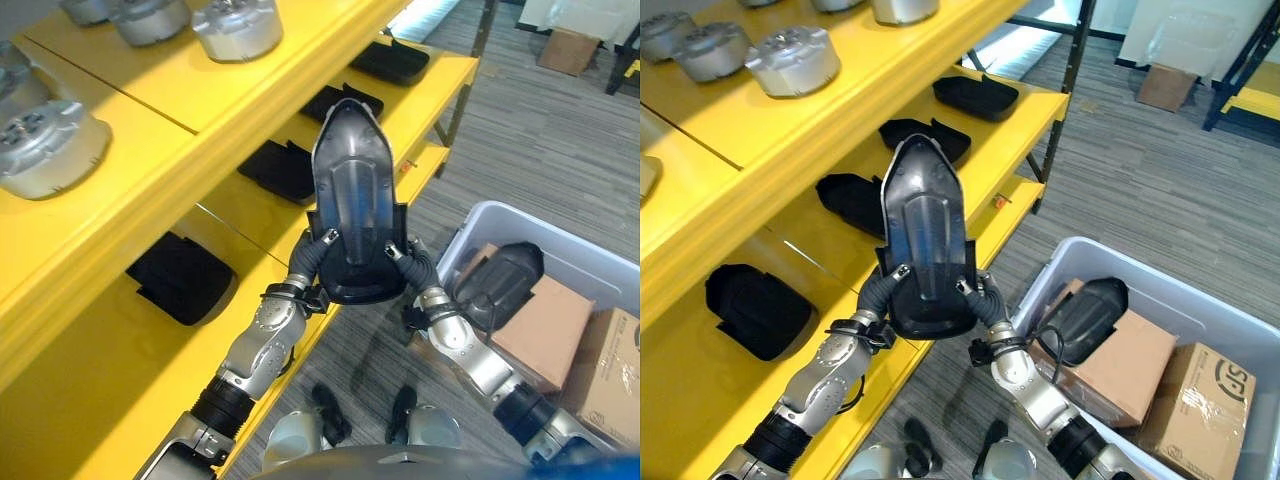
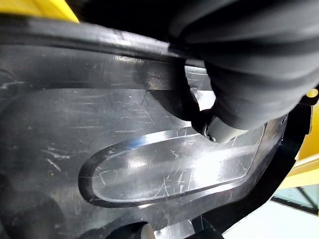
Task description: Move parts from the plastic box to the shelf.
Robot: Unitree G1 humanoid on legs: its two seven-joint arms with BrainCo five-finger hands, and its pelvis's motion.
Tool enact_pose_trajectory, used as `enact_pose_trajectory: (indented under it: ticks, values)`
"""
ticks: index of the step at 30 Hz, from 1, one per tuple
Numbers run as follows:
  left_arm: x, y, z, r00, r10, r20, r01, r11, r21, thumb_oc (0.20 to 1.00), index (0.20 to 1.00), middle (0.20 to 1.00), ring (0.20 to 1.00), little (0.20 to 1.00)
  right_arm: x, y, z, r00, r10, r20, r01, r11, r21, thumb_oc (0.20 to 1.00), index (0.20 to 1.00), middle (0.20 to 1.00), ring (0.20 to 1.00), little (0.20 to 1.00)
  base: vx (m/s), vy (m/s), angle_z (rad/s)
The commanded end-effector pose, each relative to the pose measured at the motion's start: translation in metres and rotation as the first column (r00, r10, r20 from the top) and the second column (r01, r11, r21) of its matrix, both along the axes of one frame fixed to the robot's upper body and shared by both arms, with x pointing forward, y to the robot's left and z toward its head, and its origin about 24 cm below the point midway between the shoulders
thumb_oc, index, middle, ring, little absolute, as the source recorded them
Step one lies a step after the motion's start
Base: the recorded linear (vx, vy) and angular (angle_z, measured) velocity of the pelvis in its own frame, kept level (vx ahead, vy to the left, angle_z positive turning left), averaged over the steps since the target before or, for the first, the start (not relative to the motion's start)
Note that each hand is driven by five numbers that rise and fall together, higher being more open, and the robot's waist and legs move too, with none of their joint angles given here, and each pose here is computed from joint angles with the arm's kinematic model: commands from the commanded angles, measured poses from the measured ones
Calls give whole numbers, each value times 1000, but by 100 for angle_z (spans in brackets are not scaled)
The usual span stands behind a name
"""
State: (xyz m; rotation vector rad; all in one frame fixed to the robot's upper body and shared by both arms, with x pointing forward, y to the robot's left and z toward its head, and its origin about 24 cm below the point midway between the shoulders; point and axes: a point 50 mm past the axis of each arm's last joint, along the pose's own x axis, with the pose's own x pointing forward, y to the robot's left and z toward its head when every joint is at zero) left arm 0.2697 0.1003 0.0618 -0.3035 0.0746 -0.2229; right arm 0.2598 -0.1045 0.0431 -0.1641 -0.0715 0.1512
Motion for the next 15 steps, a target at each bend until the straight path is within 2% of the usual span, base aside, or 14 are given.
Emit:
enact_pose_trajectory:
  ticks: [1,6,15]
  values:
    - [-3,-13,61,947,-94,308,126,988,-88,200,200,200,200,200,17,17,37,996,9,84,-32,961,275,200,200,200,200,200,-408,274,72]
    - [0,-11,61,951,-94,295,123,989,-80,200,200,200,200,200,23,23,44,995,11,99,-36,965,259,200,200,200,200,200,-395,359,98]
    - [-11,-10,39,960,-185,210,197,980,-34,200,200,200,200,200,16,38,34,998,-53,25,43,952,303,200,200,200,200,200,-222,277,37]
